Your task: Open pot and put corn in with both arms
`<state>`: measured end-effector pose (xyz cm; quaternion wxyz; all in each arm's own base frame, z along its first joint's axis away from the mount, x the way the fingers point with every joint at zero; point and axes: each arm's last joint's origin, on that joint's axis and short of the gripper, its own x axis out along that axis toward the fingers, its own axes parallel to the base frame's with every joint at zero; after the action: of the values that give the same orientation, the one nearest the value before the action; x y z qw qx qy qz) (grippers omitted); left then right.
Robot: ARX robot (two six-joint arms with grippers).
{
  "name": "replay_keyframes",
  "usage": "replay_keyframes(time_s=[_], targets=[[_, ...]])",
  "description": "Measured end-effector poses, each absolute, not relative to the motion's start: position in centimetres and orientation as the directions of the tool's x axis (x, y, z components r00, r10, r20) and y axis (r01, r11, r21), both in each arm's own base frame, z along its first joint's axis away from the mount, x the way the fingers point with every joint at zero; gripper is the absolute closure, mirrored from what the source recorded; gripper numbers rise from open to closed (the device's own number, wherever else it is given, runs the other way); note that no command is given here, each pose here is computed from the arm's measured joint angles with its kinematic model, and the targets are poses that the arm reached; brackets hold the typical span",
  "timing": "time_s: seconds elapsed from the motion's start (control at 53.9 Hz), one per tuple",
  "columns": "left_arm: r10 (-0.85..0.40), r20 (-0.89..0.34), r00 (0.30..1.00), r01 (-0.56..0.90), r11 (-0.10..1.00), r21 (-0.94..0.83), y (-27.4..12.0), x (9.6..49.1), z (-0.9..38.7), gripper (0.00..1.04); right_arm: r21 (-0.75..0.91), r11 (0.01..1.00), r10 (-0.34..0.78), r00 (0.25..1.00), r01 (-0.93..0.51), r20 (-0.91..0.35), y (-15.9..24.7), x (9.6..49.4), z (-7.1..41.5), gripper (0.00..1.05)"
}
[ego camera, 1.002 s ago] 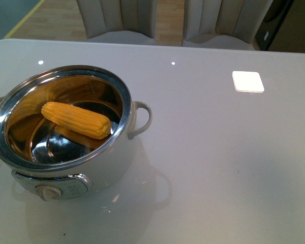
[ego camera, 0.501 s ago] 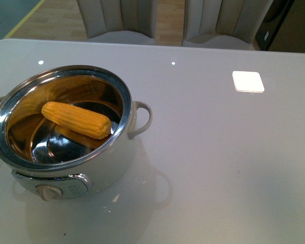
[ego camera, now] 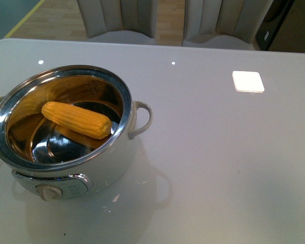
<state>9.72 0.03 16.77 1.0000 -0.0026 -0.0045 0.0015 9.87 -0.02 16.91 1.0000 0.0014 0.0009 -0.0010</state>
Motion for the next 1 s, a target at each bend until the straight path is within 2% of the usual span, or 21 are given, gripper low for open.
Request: replay_keyframes(time_s=[0.482,0.631,0.779,0.872,1.002], targets=[[0.003,0.009,1.000,-0.003,1.000,-0.005,0.02,9.72,16.77,0.07,0.002,1.000,-0.002,1.000,0.002,0.016,-0.02,9.68,17.02,1.03],[0.003,0.009,1.000,-0.003,1.000,-0.005,0.03,9.72,16.77,0.07,0.002,1.000,-0.002,1.000,0.002,0.016,-0.02,9.68,17.03,0.74],[0.003,0.009,1.000,-0.003,1.000,-0.005,0.02,9.72,16.77,0.07,0.002,1.000,-0.002,1.000,0.002,0.016,-0.02,9.68,17.03,0.52],[0.003,0.009,1.000,-0.003,1.000,-0.005,0.03,9.72,16.77,0.07,0.002,1.000,-0.002,1.000,0.002,0.016,-0.02,9.68,17.03,0.31],[0.003,0.009,1.000,-0.003,1.000,-0.005,0.03,9.72,16.77,0.07,0.002,1.000,-0.002,1.000,0.002,0.016,-0.02,9.68,17.03,0.10]])
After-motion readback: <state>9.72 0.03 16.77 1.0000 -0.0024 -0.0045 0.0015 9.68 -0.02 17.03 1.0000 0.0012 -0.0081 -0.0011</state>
